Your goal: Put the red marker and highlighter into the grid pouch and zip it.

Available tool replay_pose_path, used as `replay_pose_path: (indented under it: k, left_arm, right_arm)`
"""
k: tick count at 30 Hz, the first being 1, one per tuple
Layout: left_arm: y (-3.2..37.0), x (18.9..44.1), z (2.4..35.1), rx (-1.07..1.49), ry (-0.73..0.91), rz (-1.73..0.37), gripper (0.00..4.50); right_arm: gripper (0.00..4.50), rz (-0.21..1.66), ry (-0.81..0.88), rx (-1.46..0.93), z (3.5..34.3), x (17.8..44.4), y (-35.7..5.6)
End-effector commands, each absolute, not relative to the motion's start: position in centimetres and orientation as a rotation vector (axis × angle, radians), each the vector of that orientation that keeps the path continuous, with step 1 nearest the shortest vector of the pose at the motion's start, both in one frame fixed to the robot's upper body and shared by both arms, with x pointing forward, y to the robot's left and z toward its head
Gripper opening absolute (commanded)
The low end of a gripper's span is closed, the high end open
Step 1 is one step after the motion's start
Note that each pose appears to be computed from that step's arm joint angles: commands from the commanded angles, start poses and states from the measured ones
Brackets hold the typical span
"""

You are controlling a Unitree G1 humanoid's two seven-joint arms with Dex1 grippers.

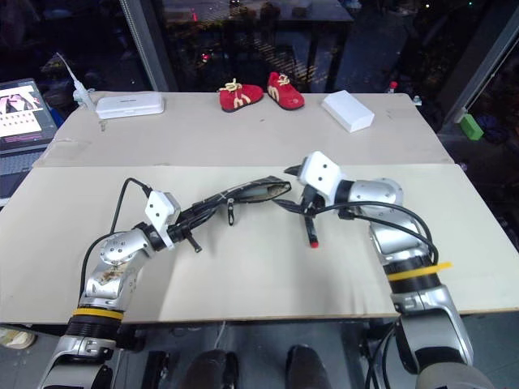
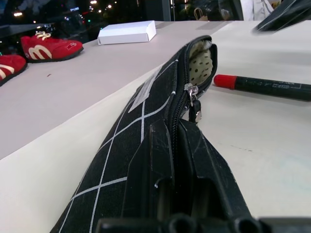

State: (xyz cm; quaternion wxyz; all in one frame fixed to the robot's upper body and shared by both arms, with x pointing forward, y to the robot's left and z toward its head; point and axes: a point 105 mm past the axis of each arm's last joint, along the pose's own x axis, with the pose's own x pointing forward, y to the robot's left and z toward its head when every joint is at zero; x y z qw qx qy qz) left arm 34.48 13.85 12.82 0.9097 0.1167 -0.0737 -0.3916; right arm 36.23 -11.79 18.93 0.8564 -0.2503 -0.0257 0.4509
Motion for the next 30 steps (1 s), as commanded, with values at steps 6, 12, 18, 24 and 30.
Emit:
replay_pose_path:
  k: [6, 12, 18, 24, 30]
  left_arm:
    - [13.6, 34.3, 14.8, 0.244, -0.205, -0.791, 0.00]
    - [13.2, 34.4, 15.2, 0.243, -0.206, -0.799, 0.00]
    - [13.2, 34.3, 15.4, 0.251, -0.208, -0.805, 0.00]
    - [13.4, 34.6, 15.5, 0.257, -0.209, -0.797, 0.00]
    - [13.6, 34.5, 15.3, 0.258, -0.208, -0.795, 0.00]
  right_arm:
    - [3.74, 0.502, 0.234, -0.240, 14.7, 36.2, -13.8]
    - [3.74, 0.328, 0.342, -0.205, 12.3, 36.6, -15.6]
    - [3.74, 0.293, 0.391, -0.222, 10.8, 36.6, -16.2]
    - [3.74, 0.298, 0.461, -0.170, 8.7, 36.0, -16.0]
    - [2.23, 0.320, 0.453, -0.170, 8.4, 35.7, -15.6]
